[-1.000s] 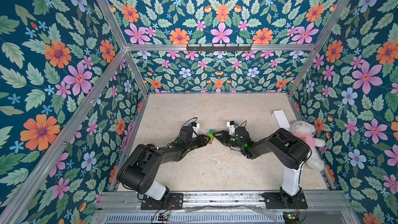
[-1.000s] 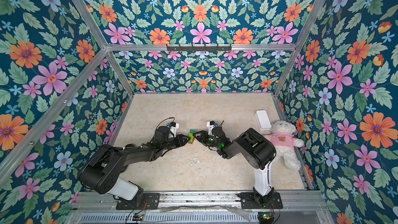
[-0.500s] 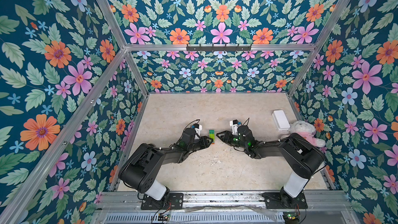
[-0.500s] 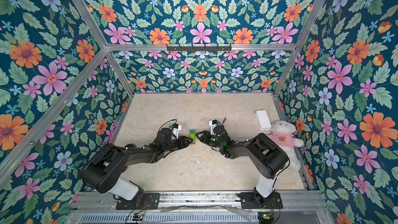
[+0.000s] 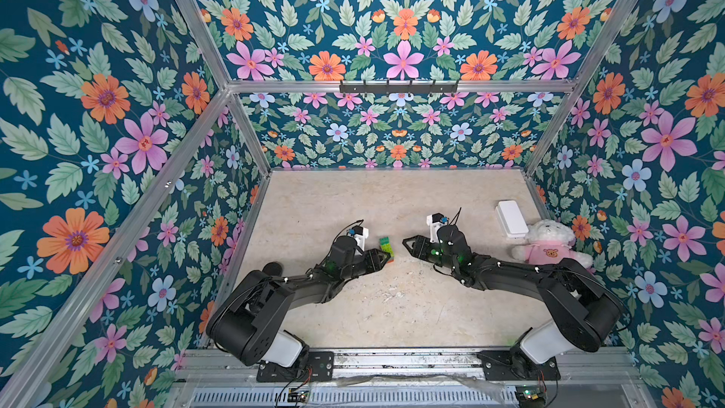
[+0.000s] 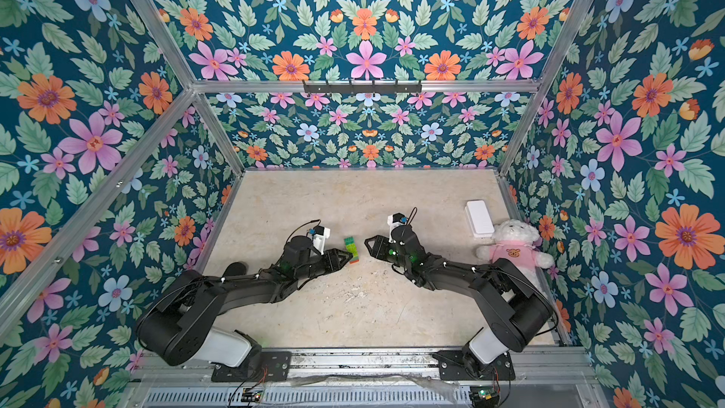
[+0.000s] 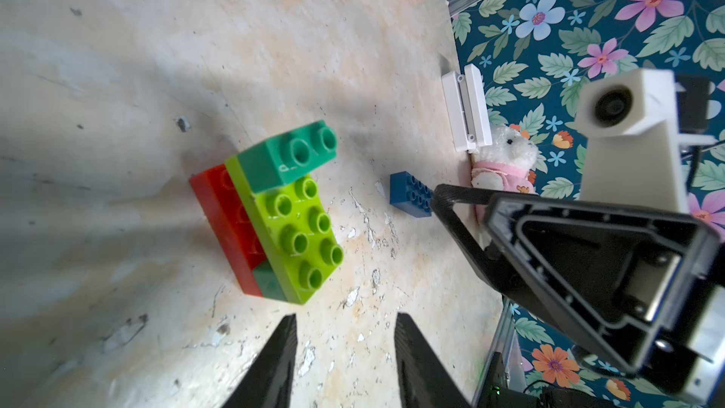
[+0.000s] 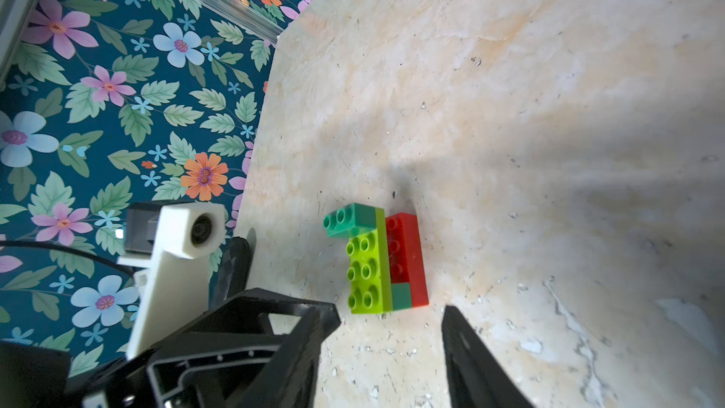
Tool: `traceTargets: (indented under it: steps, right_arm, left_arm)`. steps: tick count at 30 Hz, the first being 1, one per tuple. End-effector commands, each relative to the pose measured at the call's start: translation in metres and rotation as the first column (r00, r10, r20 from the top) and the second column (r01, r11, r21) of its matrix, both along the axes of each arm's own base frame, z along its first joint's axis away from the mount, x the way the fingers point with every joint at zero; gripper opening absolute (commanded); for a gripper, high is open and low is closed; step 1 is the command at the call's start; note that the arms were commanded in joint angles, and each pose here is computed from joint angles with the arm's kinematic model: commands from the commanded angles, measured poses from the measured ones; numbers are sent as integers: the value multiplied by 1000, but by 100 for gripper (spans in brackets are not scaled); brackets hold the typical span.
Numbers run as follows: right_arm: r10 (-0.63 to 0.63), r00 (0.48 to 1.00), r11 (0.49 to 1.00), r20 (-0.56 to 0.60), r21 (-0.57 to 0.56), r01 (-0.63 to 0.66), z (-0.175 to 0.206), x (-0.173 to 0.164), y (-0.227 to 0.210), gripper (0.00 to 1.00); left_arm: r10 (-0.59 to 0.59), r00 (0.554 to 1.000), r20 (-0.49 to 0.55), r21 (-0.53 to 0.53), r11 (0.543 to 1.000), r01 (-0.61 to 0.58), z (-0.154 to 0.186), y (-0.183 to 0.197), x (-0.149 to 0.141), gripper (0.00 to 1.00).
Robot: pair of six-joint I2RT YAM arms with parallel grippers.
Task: Assemble the number 5 with lego
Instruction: Adjust the lego brick at the center of the board.
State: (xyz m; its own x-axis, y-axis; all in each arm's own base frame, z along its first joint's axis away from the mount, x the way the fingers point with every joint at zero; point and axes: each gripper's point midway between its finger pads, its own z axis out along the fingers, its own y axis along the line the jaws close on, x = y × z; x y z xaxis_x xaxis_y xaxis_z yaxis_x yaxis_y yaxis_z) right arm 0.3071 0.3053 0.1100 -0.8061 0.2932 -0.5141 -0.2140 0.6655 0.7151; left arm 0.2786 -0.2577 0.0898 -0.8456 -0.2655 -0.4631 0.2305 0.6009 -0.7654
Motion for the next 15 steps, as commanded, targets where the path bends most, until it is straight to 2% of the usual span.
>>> traceTargets:
  steps: [1, 5, 6, 8, 15]
  right_arm:
    - [11, 999, 995, 30, -97, -8, -5, -5, 1, 56]
    - [64, 995, 980, 75, -195, -48, -10, -18, 16, 62]
    - [74, 994, 974, 85, -219, -54, -11, -20, 20, 69]
    - [101, 989, 959, 106, -276, -68, -14, -26, 29, 71]
    - [92, 988, 894, 128, -448, -25, -38, -21, 36, 69]
  left_arm:
    - [45, 999, 22, 32, 998, -45, 3, 13, 0, 47]
    - [109, 993, 35, 67, 992, -111, 6, 37, -2, 50]
    - [123, 992, 32, 79, 989, -126, 5, 44, -3, 50]
    - [153, 988, 32, 85, 984, -155, 4, 56, -5, 50]
    - [212, 977, 24, 80, 974, -213, 3, 81, -7, 50]
